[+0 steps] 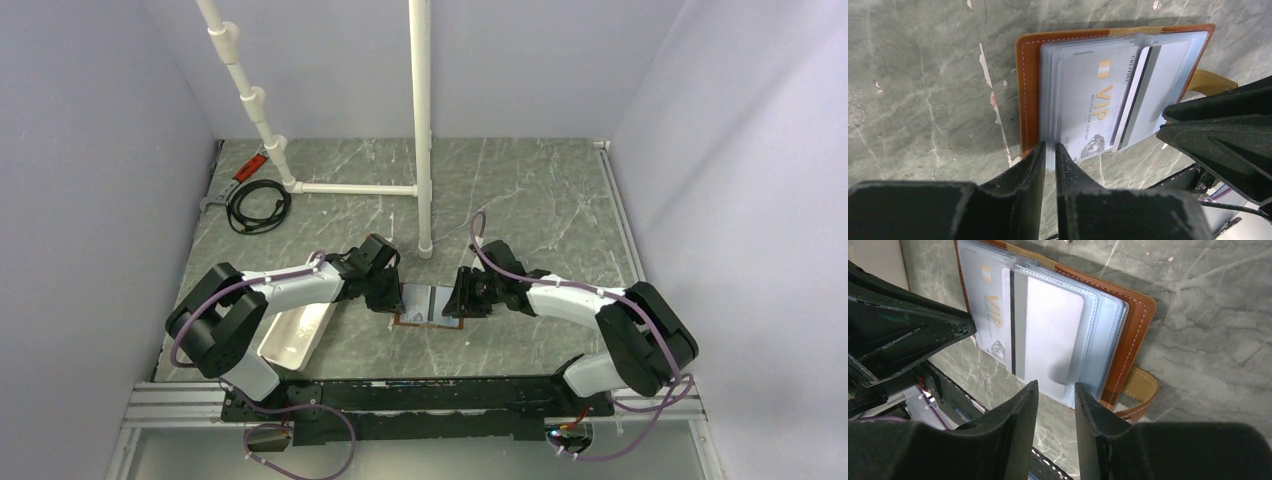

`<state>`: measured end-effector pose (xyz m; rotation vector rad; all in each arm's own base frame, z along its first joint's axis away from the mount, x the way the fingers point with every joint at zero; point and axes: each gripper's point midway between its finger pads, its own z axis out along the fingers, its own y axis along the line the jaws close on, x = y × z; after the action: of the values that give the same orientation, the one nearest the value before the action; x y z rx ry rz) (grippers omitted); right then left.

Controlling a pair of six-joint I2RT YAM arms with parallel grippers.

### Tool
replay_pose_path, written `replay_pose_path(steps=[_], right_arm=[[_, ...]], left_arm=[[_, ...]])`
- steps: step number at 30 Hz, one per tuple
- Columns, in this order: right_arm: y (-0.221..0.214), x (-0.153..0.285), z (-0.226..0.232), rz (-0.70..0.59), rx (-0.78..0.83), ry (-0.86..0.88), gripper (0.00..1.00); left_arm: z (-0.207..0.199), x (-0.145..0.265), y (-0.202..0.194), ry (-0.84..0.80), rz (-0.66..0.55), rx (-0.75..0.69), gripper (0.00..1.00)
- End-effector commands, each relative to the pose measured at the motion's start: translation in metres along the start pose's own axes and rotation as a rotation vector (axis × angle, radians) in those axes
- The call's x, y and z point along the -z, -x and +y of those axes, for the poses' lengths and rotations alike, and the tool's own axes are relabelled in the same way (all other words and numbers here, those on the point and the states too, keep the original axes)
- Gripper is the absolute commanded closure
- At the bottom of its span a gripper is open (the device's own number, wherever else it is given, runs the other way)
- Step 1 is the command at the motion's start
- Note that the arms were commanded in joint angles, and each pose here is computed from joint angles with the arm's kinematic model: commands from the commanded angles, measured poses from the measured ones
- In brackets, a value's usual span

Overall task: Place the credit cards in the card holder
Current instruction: Turn over the card slot in the card holder.

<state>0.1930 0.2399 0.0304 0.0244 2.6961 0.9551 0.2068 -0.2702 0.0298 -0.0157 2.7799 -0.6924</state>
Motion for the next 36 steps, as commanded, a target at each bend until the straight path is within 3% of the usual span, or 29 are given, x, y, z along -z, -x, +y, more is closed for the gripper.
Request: replay_pose_path(steps=[1, 15, 25, 31, 36], right_arm=[[0.01, -0.005, 0.014, -0.022, 0.026, 0.074, 0.64], [0.015, -0.008, 0.044, -0.009, 0.027, 0.229, 0.52], [0.021, 0.007, 0.078, -0.031, 0.041, 0.386, 0.51], [0.021, 0.01, 0.083, -0.022, 0.046, 0.408, 0.51], [0.019, 0.005, 0.065, -0.027, 0.038, 0.312, 0.51]], left_arm=[[0.005, -0.007, -0.006, 0.005, 0.016, 0.019, 0.83], [0.007, -0.01, -0.01, -0.004, 0.023, 0.028, 0.85], [0.006, -0.008, -0.009, -0.01, 0.016, 0.025, 0.85], [0.002, -0.007, -0.007, -0.024, 0.013, 0.023, 0.85], [-0.011, 0.006, 0.0, -0.058, 0.002, -0.004, 0.84]])
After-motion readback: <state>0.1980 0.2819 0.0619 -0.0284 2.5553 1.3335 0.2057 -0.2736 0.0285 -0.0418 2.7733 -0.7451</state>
